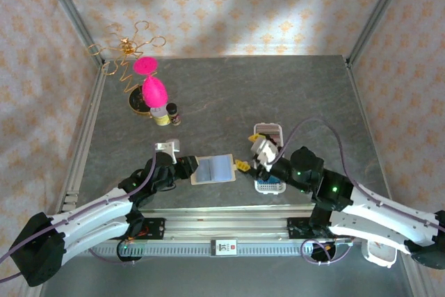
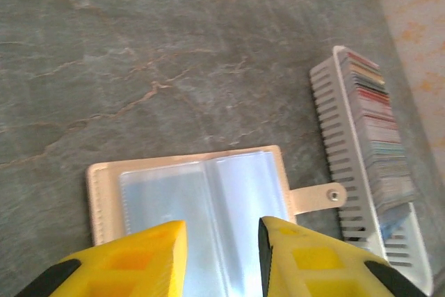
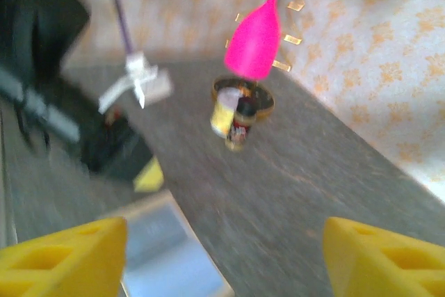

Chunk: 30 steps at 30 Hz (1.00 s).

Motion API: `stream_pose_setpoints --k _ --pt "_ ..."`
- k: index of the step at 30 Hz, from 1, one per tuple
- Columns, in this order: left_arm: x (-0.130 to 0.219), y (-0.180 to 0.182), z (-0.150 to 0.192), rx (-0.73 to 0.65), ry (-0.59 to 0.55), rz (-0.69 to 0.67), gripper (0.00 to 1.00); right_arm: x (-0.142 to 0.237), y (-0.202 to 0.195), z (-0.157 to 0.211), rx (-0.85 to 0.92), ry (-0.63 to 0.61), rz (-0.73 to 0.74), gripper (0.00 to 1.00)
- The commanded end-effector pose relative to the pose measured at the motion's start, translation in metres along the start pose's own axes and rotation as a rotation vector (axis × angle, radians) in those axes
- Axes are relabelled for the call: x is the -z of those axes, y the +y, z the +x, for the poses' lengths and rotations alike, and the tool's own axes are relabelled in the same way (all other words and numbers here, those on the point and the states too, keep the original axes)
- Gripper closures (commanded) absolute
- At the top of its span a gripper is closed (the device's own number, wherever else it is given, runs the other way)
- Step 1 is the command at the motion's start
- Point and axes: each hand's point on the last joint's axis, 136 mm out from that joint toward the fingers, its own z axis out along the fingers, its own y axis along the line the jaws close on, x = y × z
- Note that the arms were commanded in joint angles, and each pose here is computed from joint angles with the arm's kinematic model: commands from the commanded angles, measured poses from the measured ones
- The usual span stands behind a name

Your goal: Put the credit cards into the card holder

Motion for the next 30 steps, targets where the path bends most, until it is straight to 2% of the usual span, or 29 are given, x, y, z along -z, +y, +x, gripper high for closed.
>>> stream_pose_setpoints --k 1,5,8,13,17,25,30 --pt "0.001 -0.018 -0.003 0.009 -0.019 0.096 0.66 0.015 0.011 0.070 0.425 0.303 -0.096 0.13" --pt "0.001 -0.017 -0.002 0.008 -0.020 0.099 0.66 0.026 -0.006 0.119 0.528 0.525 -0.036 0.00" --pt "0.000 -0.014 0.001 0.018 -0.015 0.096 0.66 0.029 -0.013 0.146 0.562 0.635 -0.063 0.00" --pt "-0.001 -0.012 0.003 0.036 -0.018 0.105 0.66 0.021 -0.023 0.179 0.584 0.749 -0.105 0.00" --pt "-0.002 -0.013 0.004 0.034 -0.005 0.099 0.66 0.013 -0.024 0.193 0.590 0.809 -0.134 0.00" --pt "-0.004 -0.008 0.009 0.025 0.012 0.083 0.67 -0.011 -0.006 0.211 0.574 0.824 -0.246 0.00" --pt "-0.004 -0.005 0.012 0.032 0.019 0.078 0.67 -0.014 -0.006 0.228 0.593 0.883 -0.251 0.00"
